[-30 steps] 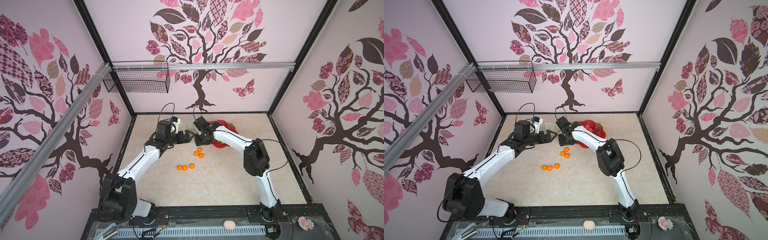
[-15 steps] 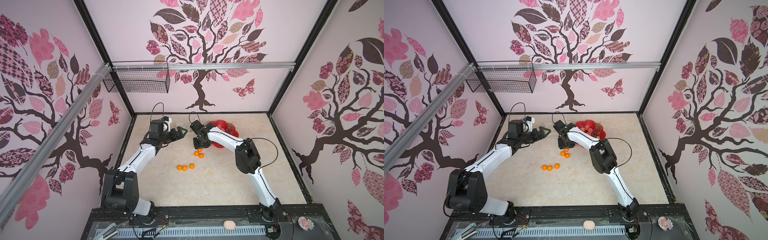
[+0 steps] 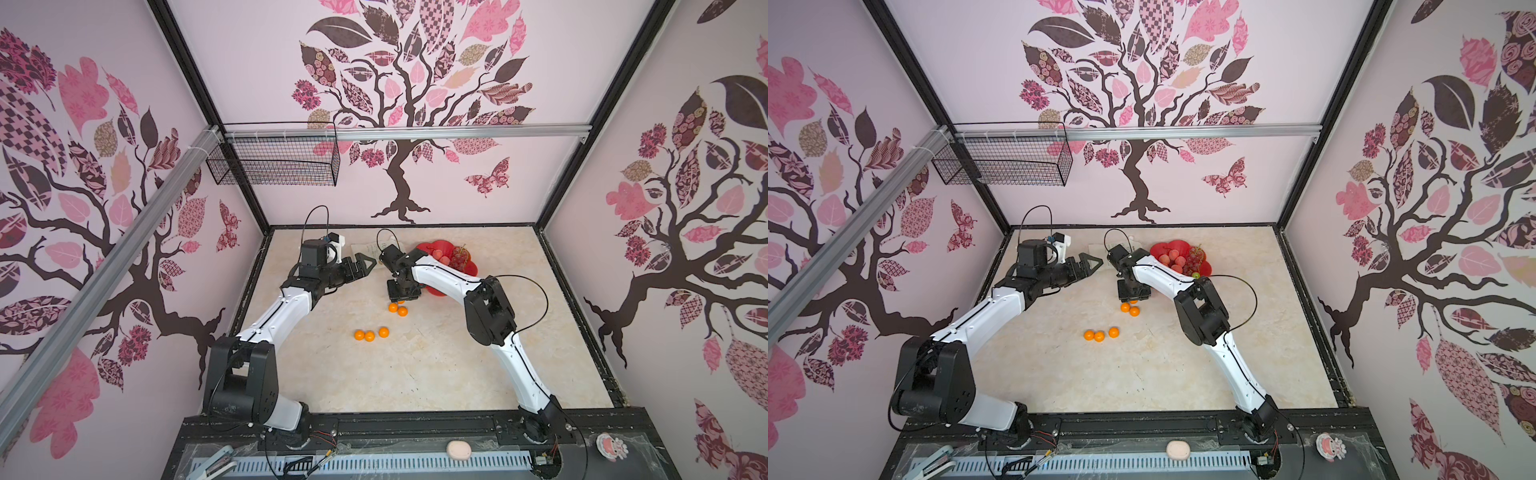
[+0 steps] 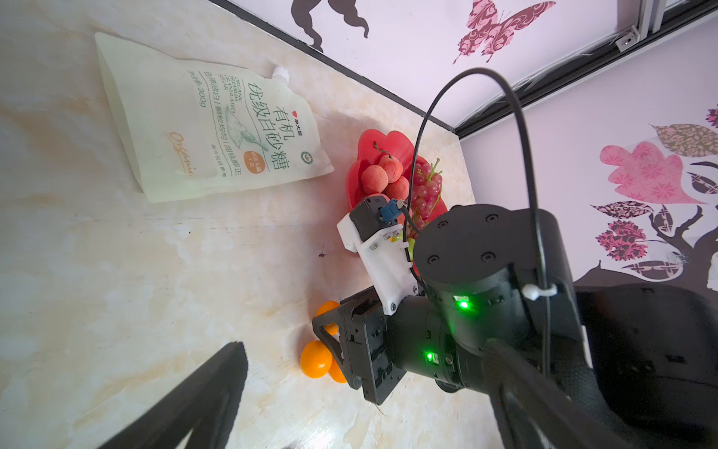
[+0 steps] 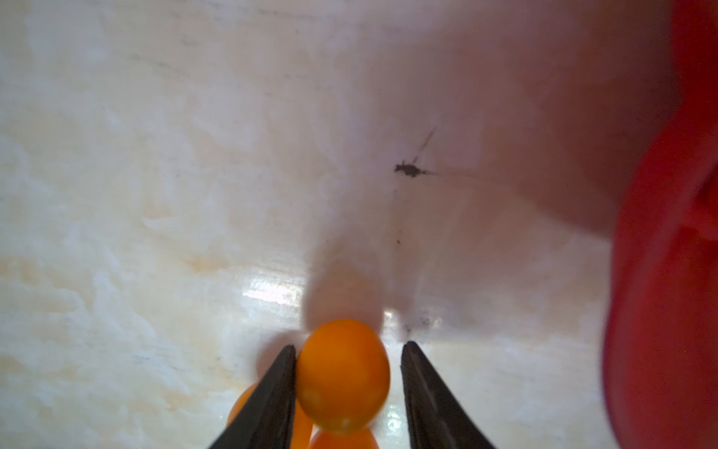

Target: Place and organize the fake fruits in the fruit bowl

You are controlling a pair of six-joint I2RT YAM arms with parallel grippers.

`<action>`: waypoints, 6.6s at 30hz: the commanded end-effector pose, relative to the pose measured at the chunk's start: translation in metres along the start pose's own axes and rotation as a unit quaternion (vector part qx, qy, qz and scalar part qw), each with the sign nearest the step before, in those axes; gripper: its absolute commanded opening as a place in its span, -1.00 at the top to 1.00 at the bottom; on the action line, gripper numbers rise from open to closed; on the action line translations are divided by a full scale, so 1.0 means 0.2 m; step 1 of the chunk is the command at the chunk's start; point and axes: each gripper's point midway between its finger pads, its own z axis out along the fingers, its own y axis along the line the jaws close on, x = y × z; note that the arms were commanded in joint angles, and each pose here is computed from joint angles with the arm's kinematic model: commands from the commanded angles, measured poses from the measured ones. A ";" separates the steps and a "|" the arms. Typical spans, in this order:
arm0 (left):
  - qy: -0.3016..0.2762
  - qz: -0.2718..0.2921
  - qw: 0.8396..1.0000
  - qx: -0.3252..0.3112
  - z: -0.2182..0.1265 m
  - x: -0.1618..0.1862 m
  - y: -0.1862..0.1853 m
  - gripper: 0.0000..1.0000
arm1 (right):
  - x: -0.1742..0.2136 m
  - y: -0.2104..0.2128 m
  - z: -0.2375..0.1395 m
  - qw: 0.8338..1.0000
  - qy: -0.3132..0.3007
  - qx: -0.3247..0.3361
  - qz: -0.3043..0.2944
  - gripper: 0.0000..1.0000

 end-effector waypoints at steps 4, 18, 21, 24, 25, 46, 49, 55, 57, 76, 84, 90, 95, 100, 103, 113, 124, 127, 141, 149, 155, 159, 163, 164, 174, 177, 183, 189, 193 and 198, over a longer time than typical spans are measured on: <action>0.007 0.003 1.000 0.000 0.02 0.03 0.03 -0.97 | 0.02 -0.01 0.06 1.000 0.014 0.011 -0.004 0.09; 0.017 -0.002 1.000 0.004 0.04 0.04 0.03 -0.97 | 0.00 0.02 -0.01 1.000 0.007 -0.002 -0.008 0.25; 0.022 -0.005 1.000 0.010 0.05 0.04 0.03 -0.97 | -0.03 0.01 -0.09 1.000 -0.004 -0.005 -0.009 0.25; 0.022 -0.004 1.000 0.015 0.06 0.04 0.02 -0.97 | -0.05 -0.01 -0.19 1.000 -0.016 -0.014 -0.005 0.25; 0.023 -0.003 1.000 0.017 0.06 0.04 0.02 -0.97 | -0.06 -0.01 -0.22 1.000 -0.021 -0.018 -0.003 0.25; 0.093 0.094 0.990 0.044 0.27 0.36 -0.37 -0.97 | -0.07 -0.48 -0.47 0.991 -0.053 -0.066 0.102 0.27; 0.097 0.112 0.988 0.041 0.29 0.40 -0.39 -0.97 | -0.09 -0.51 -0.44 0.990 -0.050 -0.068 0.112 0.27; 0.113 0.126 0.985 0.035 0.31 0.46 -0.41 -0.97 | -0.14 -0.55 -0.38 0.989 -0.046 -0.065 0.121 0.27; 0.117 0.127 0.984 0.036 0.32 0.47 -0.41 -0.97 | -0.15 -0.56 -0.35 0.989 -0.044 -0.063 0.124 0.27; 0.129 0.137 0.982 0.027 0.35 0.52 -0.39 -0.97 | -0.14 -0.60 -0.15 0.990 -0.001 -0.054 0.129 0.23; 0.139 0.133 0.981 0.030 0.35 0.54 -0.40 -0.97 | -0.13 -0.60 -0.12 0.990 0.007 -0.056 0.129 0.20; 0.140 0.136 0.980 0.029 0.35 0.53 -0.40 -0.97 | -0.15 -0.60 -0.14 0.990 0.002 -0.054 0.128 0.12; 0.165 0.153 0.974 0.034 0.34 0.56 -0.41 -0.97 | -0.17 -0.62 -0.20 0.992 -0.008 -0.040 0.123 0.09; 0.174 0.165 0.970 0.038 0.31 0.54 -0.42 -0.97 | -0.22 -0.62 -0.30 0.993 -0.041 -0.046 0.105 0.08; 0.157 0.159 0.974 0.043 0.27 0.49 -0.42 -0.97 | -0.23 -0.60 -0.35 0.992 -0.058 -0.061 0.093 0.06; 0.090 0.095 0.990 0.046 0.19 0.28 -0.31 -0.97 | -0.21 -0.45 -0.52 0.990 -0.119 -0.072 0.011 0.06; 0.045 0.051 0.997 0.038 0.08 0.18 -0.20 -0.97 | -0.07 -0.13 -0.46 0.989 -0.093 -0.068 -0.094 0.06; 0.039 0.031 0.998 0.034 0.05 0.14 -0.14 -0.97 | -0.01 -0.09 -0.41 0.990 -0.070 -0.064 -0.105 0.06; 0.074 -0.004 0.997 -0.018 -0.11 0.30 0.00 -0.97 | 0.20 0.04 -0.22 0.988 -0.001 -0.068 -0.141 0.02; 0.078 -0.011 0.997 -0.018 -0.17 0.43 0.04 -0.97 | 0.25 0.03 -0.15 0.988 0.017 -0.065 -0.142 0.02; 0.080 -0.005 0.997 -0.009 -0.16 0.43 0.03 -0.97 | 0.26 0.01 -0.10 0.989 0.025 -0.053 -0.138 0.02; 0.081 -0.008 0.997 -0.007 -0.14 0.43 0.04 -0.97 | 0.27 -0.01 -0.07 0.989 0.034 -0.046 -0.138 0.02; 0.082 -0.007 0.997 -0.006 -0.14 0.43 0.04 -0.97 | 0.28 -0.01 -0.04 0.989 0.041 -0.043 -0.138 0.02; 0.081 -0.006 0.997 -0.006 -0.14 0.43 0.04 -0.97 | 0.29 -0.01 -0.03 0.989 0.042 -0.041 -0.137 0.02; 0.079 -0.003 0.997 -0.008 -0.14 0.42 0.04 -0.97 | 0.25 -0.01 0.00 0.990 0.048 -0.024 -0.131 0.04; 0.071 0.002 0.997 -0.013 -0.15 0.41 0.04 -0.97 | 0.26 -0.01 0.02 0.990 0.052 -0.024 -0.129 0.04; 0.070 0.002 0.997 -0.011 -0.15 0.41 0.04 -0.97 | 0.27 -0.02 0.03 0.990 0.057 -0.023 -0.127 0.06; 0.066 0.005 0.998 -0.009 -0.16 0.40 0.03 -0.97 | 0.27 -0.02 0.03 0.990 0.059 -0.024 -0.123 0.15; 0.062 0.008 0.998 -0.007 -0.16 0.39 0.02 -0.97 | 0.27 -0.01 0.02 0.991 0.057 -0.027 -0.122 0.19; 0.052 0.021 0.998 0.005 -0.18 0.37 -0.01 -0.97 | 0.25 0.00 -0.01 0.991 0.052 -0.029 -0.121 0.22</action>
